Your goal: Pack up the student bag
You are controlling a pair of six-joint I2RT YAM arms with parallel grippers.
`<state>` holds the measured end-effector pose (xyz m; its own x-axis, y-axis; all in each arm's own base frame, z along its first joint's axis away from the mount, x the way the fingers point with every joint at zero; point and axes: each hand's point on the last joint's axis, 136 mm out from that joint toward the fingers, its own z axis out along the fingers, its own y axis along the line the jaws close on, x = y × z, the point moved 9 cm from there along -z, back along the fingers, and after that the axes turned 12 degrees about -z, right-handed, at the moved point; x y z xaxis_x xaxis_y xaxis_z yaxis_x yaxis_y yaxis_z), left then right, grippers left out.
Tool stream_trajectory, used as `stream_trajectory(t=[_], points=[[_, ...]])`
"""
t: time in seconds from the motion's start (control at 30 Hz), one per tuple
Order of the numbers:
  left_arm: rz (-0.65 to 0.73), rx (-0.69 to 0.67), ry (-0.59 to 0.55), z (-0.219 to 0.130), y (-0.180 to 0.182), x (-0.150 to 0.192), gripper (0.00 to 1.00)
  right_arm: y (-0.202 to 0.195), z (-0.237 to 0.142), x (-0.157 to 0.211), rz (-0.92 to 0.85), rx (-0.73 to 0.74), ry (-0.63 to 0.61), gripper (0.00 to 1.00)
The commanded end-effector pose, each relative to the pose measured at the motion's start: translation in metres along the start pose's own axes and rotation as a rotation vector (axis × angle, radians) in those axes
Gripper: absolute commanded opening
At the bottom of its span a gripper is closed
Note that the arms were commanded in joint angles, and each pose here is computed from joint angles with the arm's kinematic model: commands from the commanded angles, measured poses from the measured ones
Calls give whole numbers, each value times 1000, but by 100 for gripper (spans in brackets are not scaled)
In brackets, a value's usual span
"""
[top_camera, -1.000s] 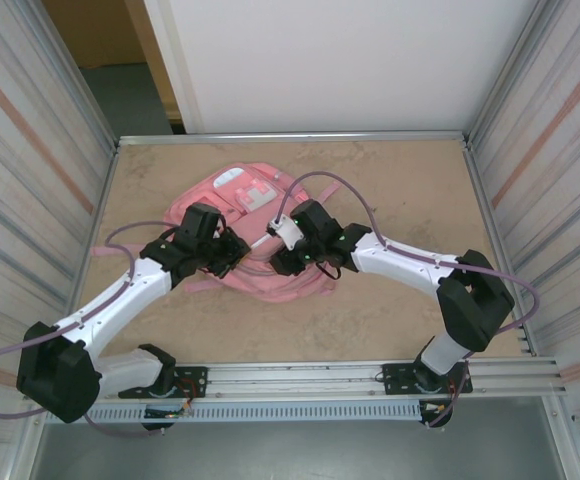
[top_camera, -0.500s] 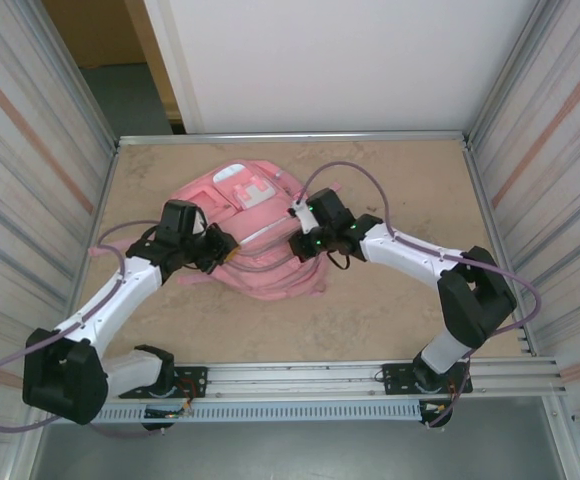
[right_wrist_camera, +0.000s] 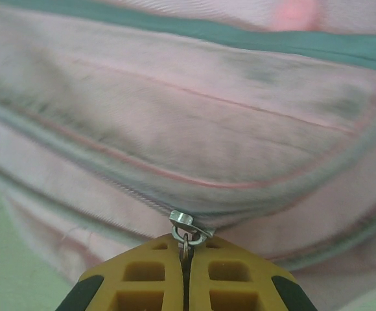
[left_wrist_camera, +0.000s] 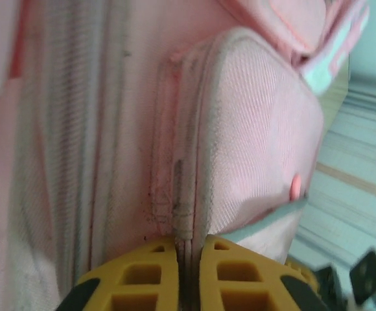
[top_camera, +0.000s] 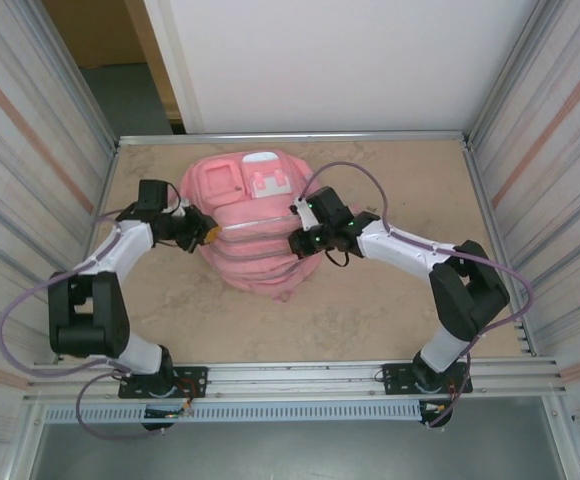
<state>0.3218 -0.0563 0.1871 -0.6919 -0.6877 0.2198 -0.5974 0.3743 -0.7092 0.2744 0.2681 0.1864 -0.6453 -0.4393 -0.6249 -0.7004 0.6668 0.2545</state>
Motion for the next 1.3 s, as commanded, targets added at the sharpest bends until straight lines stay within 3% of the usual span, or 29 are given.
stream_trajectory(t=[0.0,0.13,0.3,0.47,0.8,0.93,1.17,1.27], points=[[-5,59,-94,5,-23,-27,29,44,-7,-10,-29,-111,1,0],[6,28,-170,-10,-21,-15,47,62,-1,-19,-31,-173,-24,0],[-32,-26,-258,-36,16,32,55,74,8,-21,-14,-234,-32,0],[-88,-3,-241,-32,40,64,56,88,18,-22,-33,-287,-19,0],[-27,-35,-223,-10,17,80,55,127,33,-25,-114,-370,-19,0],[-31,-30,-211,-3,19,78,46,138,36,-22,-142,-372,-18,0],[9,-38,-263,-13,23,76,0,124,31,-5,-188,-257,26,0],[23,-44,-289,-21,24,75,0,109,22,0,-223,-181,47,4]])
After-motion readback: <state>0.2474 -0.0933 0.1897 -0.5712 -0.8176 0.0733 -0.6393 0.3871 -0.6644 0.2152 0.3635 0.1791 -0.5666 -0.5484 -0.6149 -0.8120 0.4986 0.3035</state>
